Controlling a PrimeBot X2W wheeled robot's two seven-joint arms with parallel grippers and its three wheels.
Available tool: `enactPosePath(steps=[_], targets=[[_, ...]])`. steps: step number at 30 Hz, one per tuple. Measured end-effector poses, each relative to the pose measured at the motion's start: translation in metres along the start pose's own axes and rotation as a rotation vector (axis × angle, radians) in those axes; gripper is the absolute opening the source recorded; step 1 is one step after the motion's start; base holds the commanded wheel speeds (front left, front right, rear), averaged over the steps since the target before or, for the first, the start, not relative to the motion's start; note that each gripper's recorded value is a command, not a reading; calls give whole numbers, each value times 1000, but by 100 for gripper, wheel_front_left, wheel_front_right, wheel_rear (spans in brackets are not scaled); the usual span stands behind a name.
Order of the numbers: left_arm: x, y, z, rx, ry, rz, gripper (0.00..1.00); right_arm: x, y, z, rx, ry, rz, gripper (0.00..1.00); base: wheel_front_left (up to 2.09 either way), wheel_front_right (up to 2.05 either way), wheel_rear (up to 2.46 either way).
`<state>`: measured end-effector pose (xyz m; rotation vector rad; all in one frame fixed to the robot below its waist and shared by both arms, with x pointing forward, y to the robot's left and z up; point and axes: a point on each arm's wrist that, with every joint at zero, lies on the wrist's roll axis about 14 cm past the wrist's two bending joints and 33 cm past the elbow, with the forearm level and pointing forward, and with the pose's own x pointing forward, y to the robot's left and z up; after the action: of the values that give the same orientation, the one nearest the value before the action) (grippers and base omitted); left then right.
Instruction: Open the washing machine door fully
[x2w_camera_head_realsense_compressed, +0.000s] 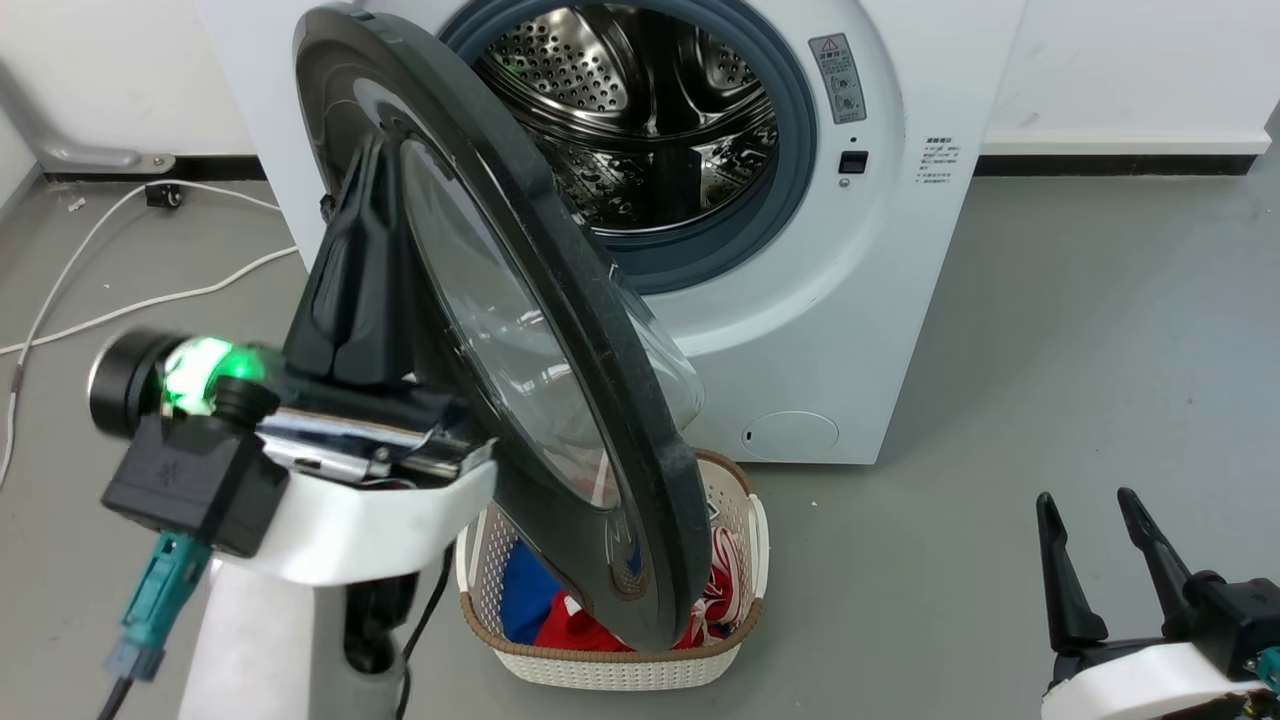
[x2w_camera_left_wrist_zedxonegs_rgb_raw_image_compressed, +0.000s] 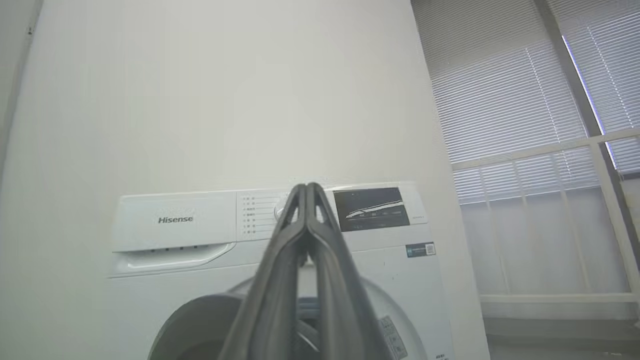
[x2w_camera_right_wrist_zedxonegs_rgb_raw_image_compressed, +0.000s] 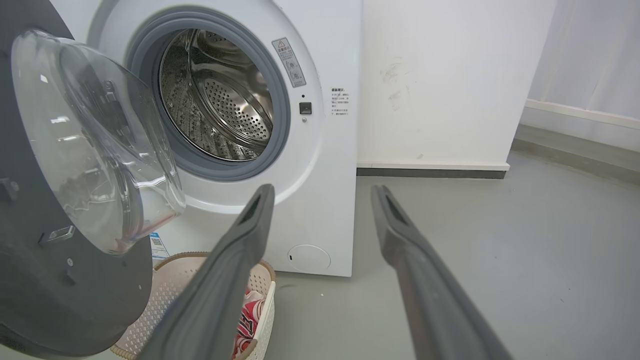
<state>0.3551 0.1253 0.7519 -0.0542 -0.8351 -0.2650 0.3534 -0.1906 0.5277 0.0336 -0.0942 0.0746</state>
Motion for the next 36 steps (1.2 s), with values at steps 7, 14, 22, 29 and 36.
enactPosePath(steps=[7,14,22,29,36], targets=[[19,-61,49,-77,-144,-182,0,-2,-1,1,0,-2,-8,100,0,0,0],[-1,-120,32,-245,-2,-341,0,-3,-2,0,7,3,-17,100,0,0,0],[-75,-167,-51,-397,455,-441,0,-1,0,-1,9,3,-13,100,0,0,0],[-131,-195,-97,-449,722,-512,0,0,2,-4,10,14,-9,100,0,0,0],[-148,-180,-139,-393,826,-444,0,-1,-1,-4,11,17,-20,100,0,0,0]])
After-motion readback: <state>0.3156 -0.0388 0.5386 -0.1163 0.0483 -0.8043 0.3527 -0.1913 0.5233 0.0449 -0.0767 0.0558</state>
